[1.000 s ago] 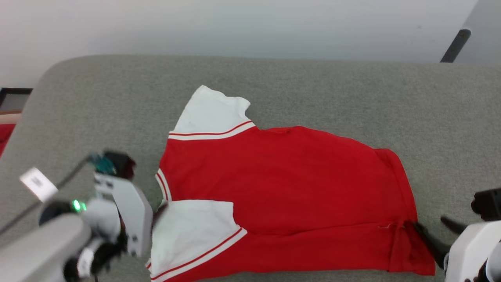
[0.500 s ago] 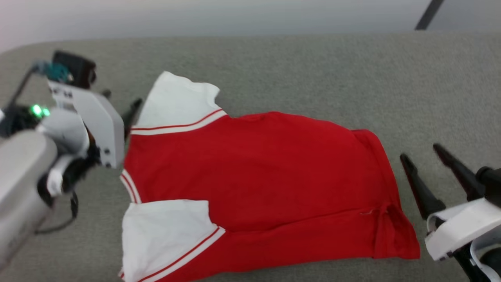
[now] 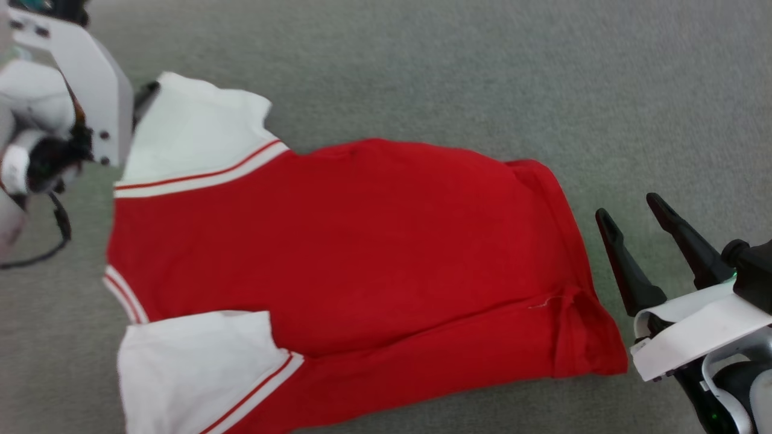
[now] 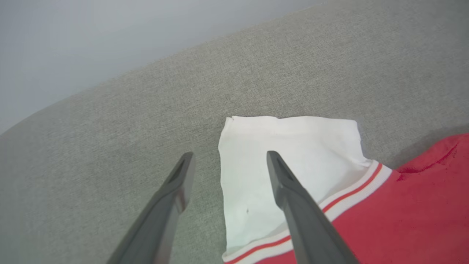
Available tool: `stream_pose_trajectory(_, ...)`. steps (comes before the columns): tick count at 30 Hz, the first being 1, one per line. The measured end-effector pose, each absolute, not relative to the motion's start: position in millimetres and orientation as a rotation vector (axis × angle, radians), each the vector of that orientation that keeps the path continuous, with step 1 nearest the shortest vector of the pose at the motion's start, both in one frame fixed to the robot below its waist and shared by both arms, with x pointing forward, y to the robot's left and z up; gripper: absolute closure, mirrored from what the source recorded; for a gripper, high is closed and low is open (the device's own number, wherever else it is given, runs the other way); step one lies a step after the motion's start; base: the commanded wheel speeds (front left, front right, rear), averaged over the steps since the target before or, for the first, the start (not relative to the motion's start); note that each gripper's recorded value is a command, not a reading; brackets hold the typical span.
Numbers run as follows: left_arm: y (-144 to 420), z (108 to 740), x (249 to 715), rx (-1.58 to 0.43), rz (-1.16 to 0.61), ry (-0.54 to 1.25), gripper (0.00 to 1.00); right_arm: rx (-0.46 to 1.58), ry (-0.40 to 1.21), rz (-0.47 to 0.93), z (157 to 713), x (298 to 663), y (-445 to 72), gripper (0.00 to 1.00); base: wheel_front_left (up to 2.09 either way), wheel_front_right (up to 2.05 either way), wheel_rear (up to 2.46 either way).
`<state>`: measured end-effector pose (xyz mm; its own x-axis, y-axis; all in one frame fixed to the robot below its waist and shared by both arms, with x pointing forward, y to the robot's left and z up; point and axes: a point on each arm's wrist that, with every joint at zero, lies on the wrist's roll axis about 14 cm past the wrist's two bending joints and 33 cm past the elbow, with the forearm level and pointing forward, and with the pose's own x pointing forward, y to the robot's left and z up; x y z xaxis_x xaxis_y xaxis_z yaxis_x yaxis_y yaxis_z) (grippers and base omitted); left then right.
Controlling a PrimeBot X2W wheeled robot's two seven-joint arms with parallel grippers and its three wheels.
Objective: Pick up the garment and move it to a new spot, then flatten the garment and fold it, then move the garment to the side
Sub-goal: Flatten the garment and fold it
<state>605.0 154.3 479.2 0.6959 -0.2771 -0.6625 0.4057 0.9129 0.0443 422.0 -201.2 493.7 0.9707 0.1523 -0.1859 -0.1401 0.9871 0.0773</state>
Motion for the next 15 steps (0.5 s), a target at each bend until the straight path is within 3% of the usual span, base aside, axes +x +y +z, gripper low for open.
stream_pose_trajectory(15, 144.8, 411.0, 635.3, 0.244, -0.388, 0.955, 0.00, 0.086, 0.287, 0.094, 457.1, 422.5, -217.5, 0.00, 0.00, 0.00, 0.00)
